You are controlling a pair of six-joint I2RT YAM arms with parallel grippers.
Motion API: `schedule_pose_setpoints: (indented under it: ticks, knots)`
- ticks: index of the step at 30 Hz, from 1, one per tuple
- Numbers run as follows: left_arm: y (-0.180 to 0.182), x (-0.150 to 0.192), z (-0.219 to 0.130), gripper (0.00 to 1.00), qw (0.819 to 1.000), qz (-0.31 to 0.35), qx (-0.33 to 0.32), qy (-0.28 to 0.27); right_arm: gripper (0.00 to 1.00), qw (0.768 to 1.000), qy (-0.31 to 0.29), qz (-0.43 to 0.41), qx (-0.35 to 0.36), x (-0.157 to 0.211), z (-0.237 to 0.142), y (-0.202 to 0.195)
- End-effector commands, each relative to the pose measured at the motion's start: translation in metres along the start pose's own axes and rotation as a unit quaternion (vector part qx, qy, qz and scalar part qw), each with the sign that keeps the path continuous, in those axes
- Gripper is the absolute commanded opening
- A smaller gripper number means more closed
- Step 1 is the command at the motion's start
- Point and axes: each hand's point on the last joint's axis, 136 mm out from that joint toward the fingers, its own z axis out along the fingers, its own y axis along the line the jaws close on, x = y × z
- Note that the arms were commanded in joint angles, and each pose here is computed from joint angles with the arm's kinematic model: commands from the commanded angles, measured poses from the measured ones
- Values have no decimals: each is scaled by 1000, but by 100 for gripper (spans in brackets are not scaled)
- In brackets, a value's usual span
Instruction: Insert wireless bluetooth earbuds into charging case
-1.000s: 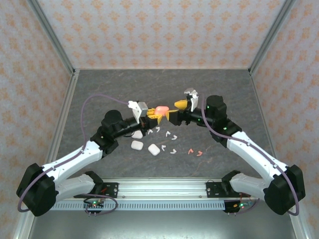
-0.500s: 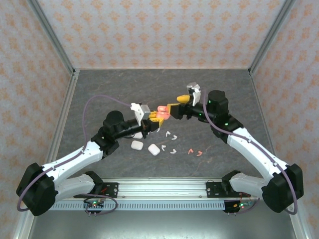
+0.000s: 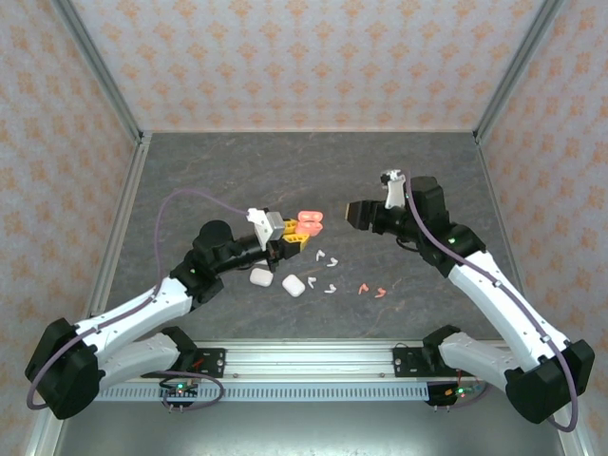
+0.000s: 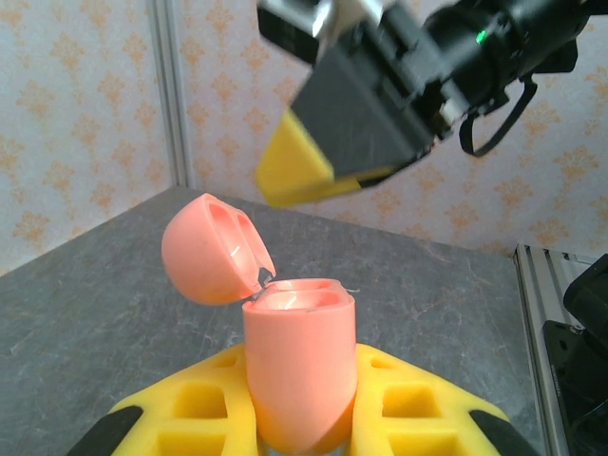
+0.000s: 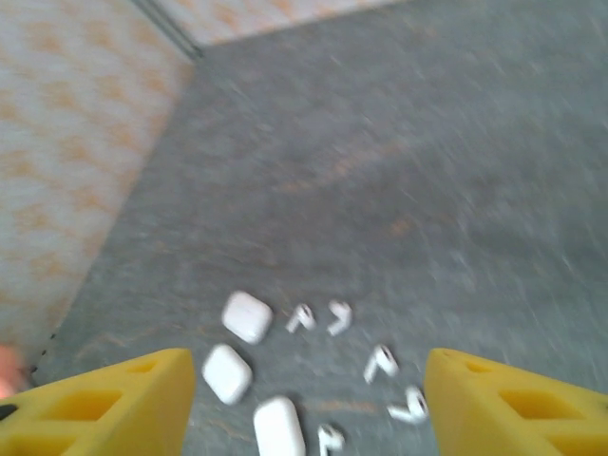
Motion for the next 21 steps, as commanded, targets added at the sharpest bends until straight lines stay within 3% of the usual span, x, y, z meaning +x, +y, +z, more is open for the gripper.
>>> schedule_pose_setpoints:
  ticks: [1, 8, 21]
  knots:
    - [-5, -15, -6, 0, 999, 38, 0, -28, 60, 987, 75, 74, 117, 53, 0, -54]
    - [-9, -14, -5, 0, 999, 30, 14, -30, 42, 967, 183, 115, 134, 133, 36, -85]
    - [-9, -13, -5, 0, 999, 25, 13, -24, 38, 944, 261, 95, 177, 187, 72, -108]
